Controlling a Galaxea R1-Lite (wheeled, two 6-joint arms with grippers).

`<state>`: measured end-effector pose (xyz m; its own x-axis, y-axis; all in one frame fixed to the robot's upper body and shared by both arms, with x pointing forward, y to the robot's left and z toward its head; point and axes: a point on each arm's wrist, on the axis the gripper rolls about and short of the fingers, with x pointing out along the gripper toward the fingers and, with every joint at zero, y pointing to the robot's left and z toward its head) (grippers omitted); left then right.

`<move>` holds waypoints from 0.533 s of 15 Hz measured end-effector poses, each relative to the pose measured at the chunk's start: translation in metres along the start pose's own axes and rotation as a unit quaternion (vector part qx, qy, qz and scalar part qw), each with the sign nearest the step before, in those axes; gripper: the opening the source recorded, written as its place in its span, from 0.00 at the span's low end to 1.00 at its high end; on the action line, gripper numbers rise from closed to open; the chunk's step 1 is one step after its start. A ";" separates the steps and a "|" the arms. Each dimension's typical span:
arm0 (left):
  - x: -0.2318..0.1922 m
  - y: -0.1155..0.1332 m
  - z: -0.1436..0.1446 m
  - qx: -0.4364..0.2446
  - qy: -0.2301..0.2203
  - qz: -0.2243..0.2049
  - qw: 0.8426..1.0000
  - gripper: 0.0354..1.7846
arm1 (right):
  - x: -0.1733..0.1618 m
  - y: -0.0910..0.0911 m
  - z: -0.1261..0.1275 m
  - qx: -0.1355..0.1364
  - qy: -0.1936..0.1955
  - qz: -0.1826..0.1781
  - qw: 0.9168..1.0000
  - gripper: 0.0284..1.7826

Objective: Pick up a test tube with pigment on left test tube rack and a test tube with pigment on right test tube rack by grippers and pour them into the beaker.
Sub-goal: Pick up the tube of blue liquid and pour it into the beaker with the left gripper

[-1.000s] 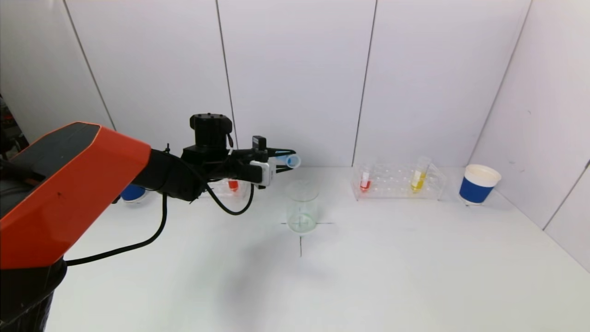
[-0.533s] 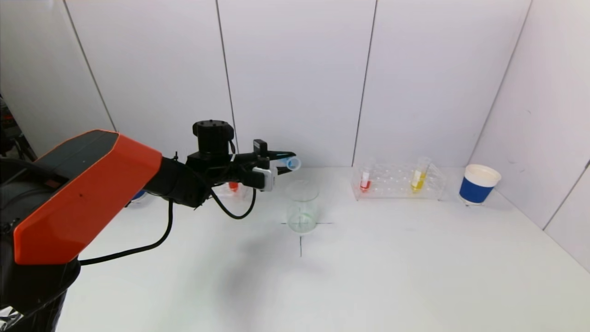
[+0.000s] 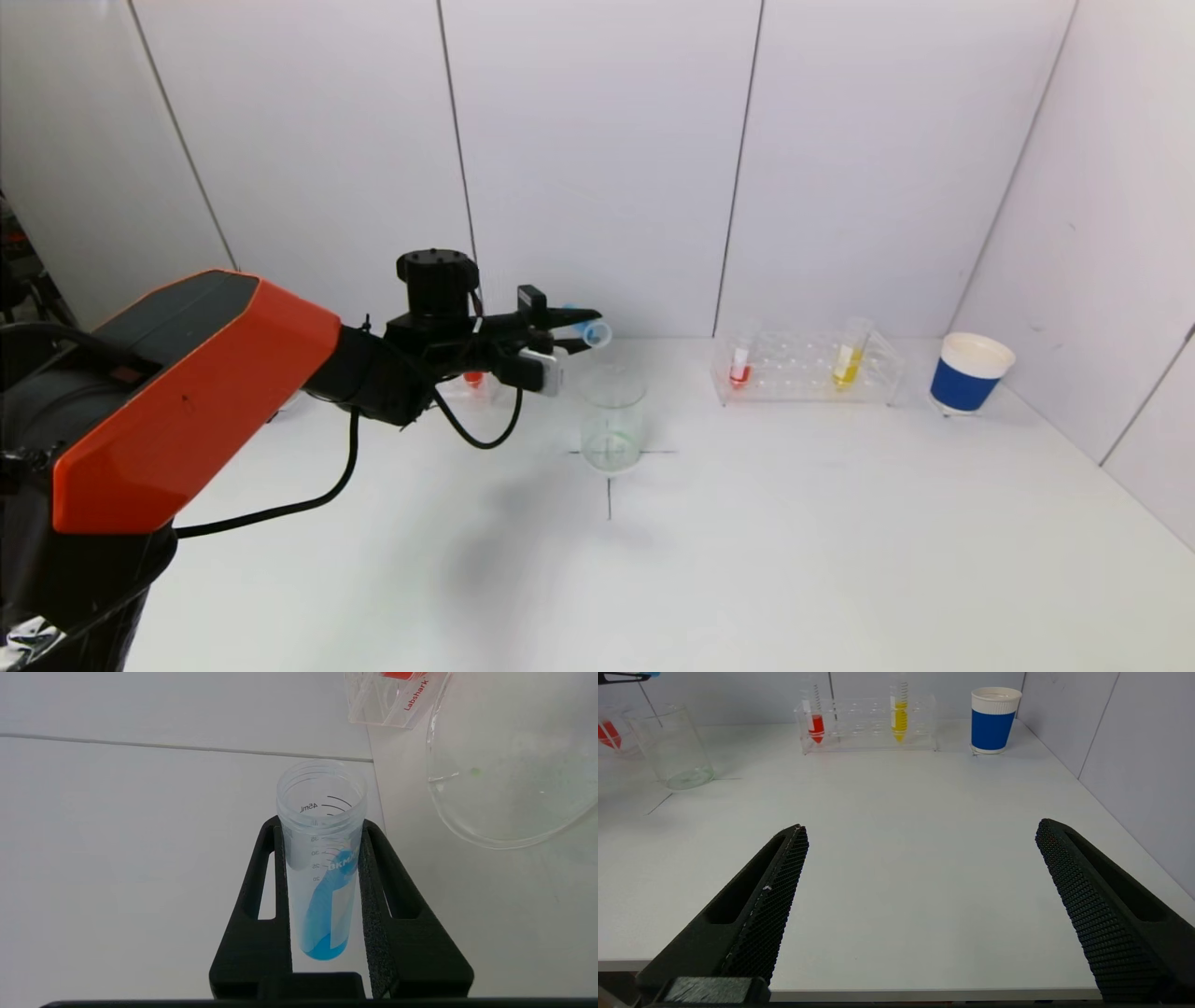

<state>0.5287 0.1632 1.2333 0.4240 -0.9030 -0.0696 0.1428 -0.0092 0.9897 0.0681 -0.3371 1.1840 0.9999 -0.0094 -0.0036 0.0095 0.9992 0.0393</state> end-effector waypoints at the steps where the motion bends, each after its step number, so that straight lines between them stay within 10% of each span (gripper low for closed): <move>1: 0.001 0.000 0.001 0.007 -0.001 0.000 1.000 0.23 | 0.000 0.000 0.000 0.000 0.000 0.000 1.000 0.99; 8: 0.002 0.006 0.004 0.077 -0.008 0.030 0.997 0.23 | 0.000 0.000 0.000 0.000 0.000 0.000 1.000 0.99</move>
<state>0.5266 0.1600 1.2399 0.4133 -0.9106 -0.0085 -0.0227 -0.0196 0.9995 0.0681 -0.3371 1.1841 1.0000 -0.0094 -0.0032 0.0095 0.9992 0.0393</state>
